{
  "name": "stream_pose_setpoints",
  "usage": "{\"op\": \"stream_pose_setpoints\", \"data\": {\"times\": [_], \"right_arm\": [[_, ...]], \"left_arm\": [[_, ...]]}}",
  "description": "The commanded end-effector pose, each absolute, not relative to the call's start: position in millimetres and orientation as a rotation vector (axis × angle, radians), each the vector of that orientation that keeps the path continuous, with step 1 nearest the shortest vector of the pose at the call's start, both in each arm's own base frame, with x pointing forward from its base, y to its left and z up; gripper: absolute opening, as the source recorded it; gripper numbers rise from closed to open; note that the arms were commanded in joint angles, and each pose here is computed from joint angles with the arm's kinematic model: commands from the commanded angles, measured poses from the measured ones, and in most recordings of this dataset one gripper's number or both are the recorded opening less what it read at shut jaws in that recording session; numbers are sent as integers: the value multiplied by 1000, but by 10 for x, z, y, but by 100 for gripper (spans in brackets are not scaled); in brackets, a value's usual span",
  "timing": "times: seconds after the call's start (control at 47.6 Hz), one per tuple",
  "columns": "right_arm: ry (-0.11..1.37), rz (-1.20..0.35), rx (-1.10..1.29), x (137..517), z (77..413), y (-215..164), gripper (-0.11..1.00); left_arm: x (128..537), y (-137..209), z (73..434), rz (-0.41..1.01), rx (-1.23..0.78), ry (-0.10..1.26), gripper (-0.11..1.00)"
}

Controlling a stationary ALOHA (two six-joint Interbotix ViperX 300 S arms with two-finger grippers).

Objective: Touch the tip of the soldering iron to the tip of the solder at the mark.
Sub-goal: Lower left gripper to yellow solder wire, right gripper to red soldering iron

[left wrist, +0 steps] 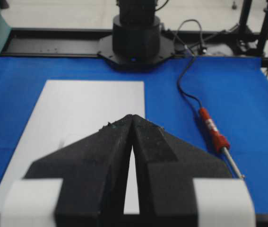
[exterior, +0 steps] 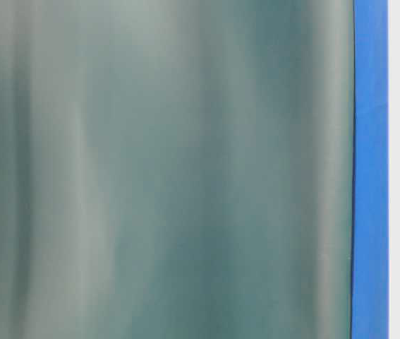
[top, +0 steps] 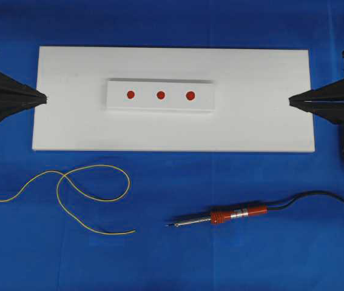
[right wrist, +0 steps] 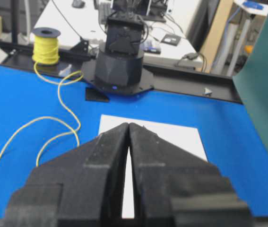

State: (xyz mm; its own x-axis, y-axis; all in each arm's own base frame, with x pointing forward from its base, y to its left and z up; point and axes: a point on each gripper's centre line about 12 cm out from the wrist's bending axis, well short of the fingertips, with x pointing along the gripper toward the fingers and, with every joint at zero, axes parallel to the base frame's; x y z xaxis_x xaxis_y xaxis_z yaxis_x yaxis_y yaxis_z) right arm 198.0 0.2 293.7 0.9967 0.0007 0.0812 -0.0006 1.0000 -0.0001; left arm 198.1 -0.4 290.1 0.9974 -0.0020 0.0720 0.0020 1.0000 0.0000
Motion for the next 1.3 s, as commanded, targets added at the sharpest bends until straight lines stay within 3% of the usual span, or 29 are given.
{"op": "stream_pose_setpoints", "data": {"times": [0.0,0.126,0.294,0.567,0.651,0.735,0.819,0.903,0.987,1.282], "right_arm": [[-95,36,25,2013,3009,72,0],[-57,116,57,2036,3001,237,-6],[-6,240,115,2021,2933,495,-6],[116,365,190,2122,2618,849,1],[171,370,208,2206,2459,927,11],[217,361,225,2292,2308,984,26],[269,338,251,2383,2118,1029,51],[305,298,279,2465,1941,1035,75],[341,259,289,2538,1714,1043,88],[407,133,324,2646,1116,1150,87]], "left_arm": [[2000,-81,2976,-41,-17,-81,0],[1994,-228,2952,-115,-42,-65,0],[1985,-456,2893,-227,-43,-38,0],[2083,-880,2611,-398,-34,62,1],[2149,-974,2492,-422,-43,101,12],[2222,-1065,2337,-439,-56,162,35],[2305,-1153,2116,-447,-61,249,63],[2389,-1242,1930,-456,-58,310,84],[2443,-1294,1762,-460,-49,345,85],[2491,-1411,1248,-484,-41,369,83]]}}
